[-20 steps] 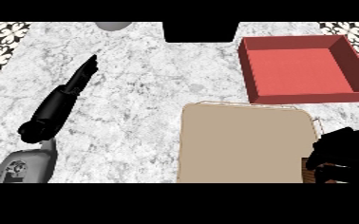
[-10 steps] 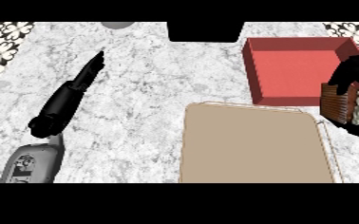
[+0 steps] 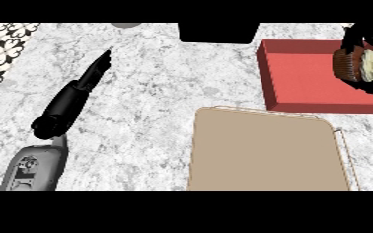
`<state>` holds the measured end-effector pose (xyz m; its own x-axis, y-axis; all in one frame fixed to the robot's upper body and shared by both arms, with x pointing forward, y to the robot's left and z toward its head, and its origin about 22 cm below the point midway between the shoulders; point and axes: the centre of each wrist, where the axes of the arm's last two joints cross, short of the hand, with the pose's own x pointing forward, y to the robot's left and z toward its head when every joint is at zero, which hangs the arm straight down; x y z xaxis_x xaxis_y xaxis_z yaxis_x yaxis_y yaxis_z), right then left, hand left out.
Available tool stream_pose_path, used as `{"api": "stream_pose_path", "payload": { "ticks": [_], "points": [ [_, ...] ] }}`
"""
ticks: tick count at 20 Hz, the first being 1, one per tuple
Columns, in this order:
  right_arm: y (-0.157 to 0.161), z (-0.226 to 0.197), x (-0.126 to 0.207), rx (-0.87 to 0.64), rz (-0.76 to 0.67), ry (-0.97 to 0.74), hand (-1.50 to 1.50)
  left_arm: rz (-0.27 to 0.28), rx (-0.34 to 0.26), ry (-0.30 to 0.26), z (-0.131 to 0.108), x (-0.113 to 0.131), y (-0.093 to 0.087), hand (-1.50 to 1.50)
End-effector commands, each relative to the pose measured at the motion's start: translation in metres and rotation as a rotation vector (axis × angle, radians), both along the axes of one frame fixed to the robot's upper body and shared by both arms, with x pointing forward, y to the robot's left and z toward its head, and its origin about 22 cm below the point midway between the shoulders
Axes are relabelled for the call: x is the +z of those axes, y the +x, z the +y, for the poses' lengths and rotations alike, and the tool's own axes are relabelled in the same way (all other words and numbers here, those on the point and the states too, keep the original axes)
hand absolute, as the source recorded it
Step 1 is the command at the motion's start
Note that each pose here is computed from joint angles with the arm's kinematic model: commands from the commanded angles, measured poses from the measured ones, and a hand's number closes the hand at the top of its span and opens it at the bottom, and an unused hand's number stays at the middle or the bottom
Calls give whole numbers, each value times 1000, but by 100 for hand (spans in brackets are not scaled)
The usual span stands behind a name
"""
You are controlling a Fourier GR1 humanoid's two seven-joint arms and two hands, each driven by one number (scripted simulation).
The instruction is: Pick the cupcake from the tray and place it in the cardboard box
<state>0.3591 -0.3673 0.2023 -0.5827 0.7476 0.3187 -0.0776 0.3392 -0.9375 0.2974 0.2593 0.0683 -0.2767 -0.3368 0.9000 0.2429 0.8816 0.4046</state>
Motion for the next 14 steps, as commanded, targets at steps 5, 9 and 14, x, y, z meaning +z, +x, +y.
{"api": "stream_pose_path", "payload": {
  "ticks": [5, 9, 14],
  "points": [
    [34, -31, -9, -1, 207, -210, 150, 2, -1, 3, 1, 4, -6, 0],
    [37, -47, -25, -22, 289, -352, 150, -4, -22, 0, -4, 2, 6, 0],
    [41, -56, -31, 125, 364, -316, -150, -6, -21, 0, -5, 2, 4, 0]
  ]
}}
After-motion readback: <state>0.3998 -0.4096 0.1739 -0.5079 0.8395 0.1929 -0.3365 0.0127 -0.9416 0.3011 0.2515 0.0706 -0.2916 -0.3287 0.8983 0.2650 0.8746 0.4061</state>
